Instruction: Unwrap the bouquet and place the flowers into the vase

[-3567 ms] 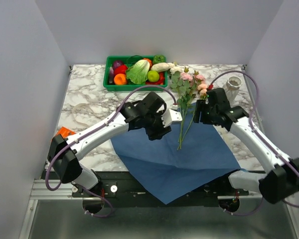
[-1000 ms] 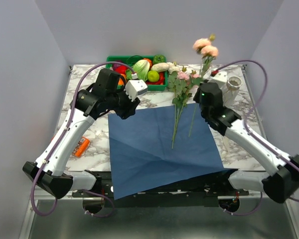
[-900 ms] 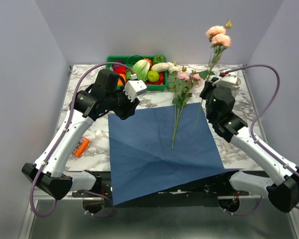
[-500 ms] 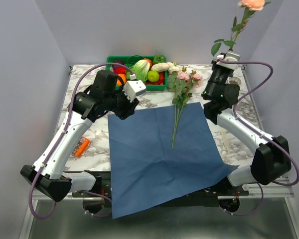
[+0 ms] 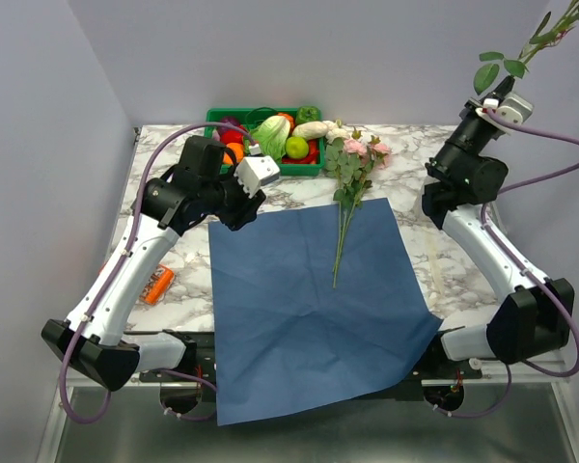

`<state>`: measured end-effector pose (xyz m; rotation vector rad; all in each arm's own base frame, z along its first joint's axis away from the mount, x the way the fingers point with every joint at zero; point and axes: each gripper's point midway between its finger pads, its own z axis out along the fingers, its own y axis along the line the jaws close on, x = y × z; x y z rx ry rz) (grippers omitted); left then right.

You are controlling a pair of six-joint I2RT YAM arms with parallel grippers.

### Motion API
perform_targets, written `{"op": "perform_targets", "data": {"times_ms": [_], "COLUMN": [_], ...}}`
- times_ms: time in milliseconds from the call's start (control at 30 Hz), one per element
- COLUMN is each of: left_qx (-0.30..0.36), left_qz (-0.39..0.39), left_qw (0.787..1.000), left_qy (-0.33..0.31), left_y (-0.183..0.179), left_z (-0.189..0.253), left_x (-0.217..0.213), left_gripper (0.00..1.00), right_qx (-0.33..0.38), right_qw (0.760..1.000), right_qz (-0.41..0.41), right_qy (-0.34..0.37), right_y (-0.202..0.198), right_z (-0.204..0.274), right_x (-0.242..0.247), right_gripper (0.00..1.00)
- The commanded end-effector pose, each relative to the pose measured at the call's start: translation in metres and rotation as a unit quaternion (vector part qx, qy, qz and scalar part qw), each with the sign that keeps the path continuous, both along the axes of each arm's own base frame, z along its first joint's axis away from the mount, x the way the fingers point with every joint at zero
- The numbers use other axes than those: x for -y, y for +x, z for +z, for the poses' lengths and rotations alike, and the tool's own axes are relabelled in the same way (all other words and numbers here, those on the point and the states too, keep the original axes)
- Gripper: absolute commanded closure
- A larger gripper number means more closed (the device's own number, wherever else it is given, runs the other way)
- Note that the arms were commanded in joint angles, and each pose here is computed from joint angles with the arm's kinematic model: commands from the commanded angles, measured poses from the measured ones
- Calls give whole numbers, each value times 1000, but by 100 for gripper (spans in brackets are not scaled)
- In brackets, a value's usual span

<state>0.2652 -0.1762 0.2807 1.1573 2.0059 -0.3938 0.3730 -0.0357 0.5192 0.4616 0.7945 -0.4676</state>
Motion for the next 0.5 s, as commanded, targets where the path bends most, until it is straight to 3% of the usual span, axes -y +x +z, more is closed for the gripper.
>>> {"op": "perform_targets", "data": {"times_ms": [0,200,467], "left_qx": [2,-2,-2], "left_qz": [-7,-6,-5], "left_qw": [1000,1000,1000], "left_qy": [-5,0,3], "left_y": [1,3,9], "left_z": [-2,-5,-8], "left_x": [0,-3,-5], "left_gripper": [48,48,48], "right_qx": [20,19,17], "right_qw": [1000,995,993], "right_qz": [-21,-94,-115], "right_qy": [-10,-18,-34], "right_y": [6,15,27], "right_z": [7,3,2], "right_x": [9,27,41], "right_gripper": [99,99,99]}}
